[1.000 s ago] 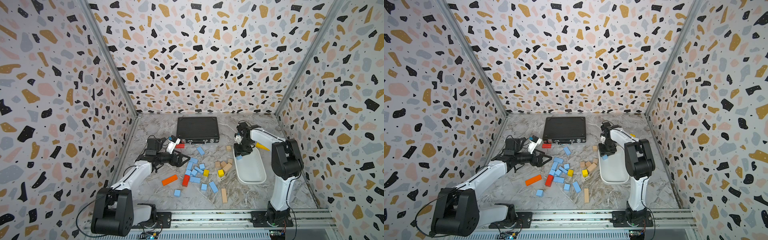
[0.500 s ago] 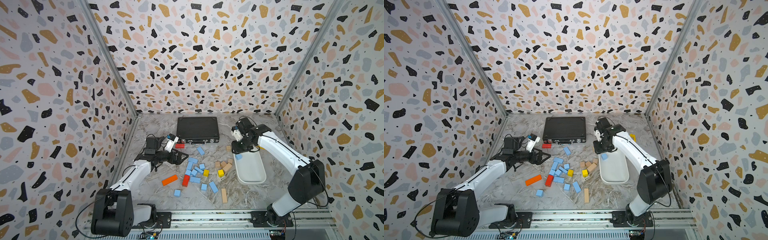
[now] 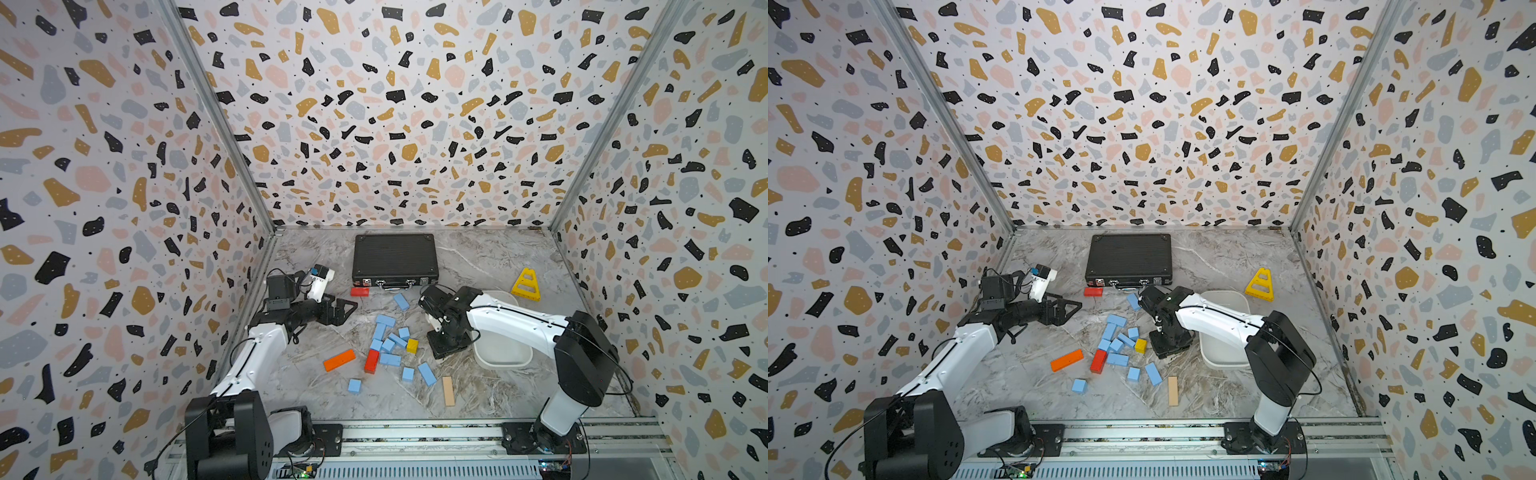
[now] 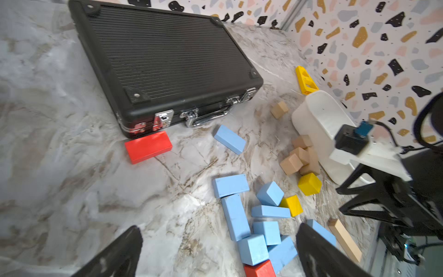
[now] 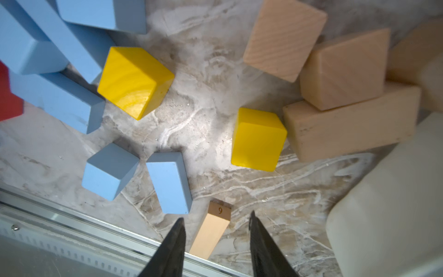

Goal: Pick out the blue building blocks
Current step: Pick up the building block from the center of the board.

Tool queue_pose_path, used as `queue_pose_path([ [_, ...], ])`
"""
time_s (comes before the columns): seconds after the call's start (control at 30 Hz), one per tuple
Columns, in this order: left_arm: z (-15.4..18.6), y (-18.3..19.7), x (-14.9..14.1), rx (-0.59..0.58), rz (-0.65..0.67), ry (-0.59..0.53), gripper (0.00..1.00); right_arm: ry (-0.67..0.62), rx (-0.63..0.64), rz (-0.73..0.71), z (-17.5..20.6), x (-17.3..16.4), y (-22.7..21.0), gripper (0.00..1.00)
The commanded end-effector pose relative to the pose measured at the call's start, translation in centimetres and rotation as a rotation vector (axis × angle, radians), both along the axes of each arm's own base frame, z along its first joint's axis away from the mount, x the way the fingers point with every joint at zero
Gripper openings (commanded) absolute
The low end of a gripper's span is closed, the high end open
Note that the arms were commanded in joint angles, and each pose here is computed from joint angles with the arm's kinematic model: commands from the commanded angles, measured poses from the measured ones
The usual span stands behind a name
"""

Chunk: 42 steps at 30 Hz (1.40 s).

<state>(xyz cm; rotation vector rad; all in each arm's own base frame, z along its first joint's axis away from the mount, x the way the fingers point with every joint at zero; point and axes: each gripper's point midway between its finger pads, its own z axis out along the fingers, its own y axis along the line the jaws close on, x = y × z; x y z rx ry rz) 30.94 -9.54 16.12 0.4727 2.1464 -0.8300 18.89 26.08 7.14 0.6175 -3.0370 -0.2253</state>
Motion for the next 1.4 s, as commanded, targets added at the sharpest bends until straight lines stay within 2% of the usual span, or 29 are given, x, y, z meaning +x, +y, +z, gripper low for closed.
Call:
queue_pose_path([
  [0.0, 1.9, -1.8, -1.6, -0.076, -0.14, -0.059, 1.0, 0.0, 0.02, -0.01, 0.3, -0.3, 1.4, 0.46],
  [0.13, 2.2, -2.3, -2.1, -0.109, -0.172, -0.067, 1.0, 0.007, 0.002, 0.015, -0.8, -1.3, 2.2, 0.46],
  [0.4, 0.9, -0.3, -0.3, 0.009, -0.041, -0.055, 1.0, 0.006, -0.027, 0.061, -2.0, -2.7, 3.6, 0.47],
  [0.83, 1.0, -0.6, -0.3, -0.025, -0.045, -0.044, 1.0, -0.006, -0.085, 0.1, -3.7, -2.4, 3.6, 0.46],
  [1.03, 0.9, -0.6, -0.3, -0.029, -0.043, -0.038, 1.0, -0.025, -0.093, 0.104, -4.0, -1.8, 3.9, 0.35],
  [1.1, 0.9, -0.7, -0.3, -0.035, -0.045, -0.036, 1.0, -0.033, -0.091, 0.11, -3.7, -1.7, 4.0, 0.3],
  [1.23, 0.9, -1.3, -0.4, -0.062, -0.061, -0.026, 1.0, -0.09, -0.057, 0.122, -1.2, -0.9, 4.4, 0.29],
  [1.37, 0.6, -4.1, -1.6, -0.046, -0.169, -0.03, 1.0, -0.146, 0.003, 0.102, 2.6, 1.0, 3.8, 0.28],
])
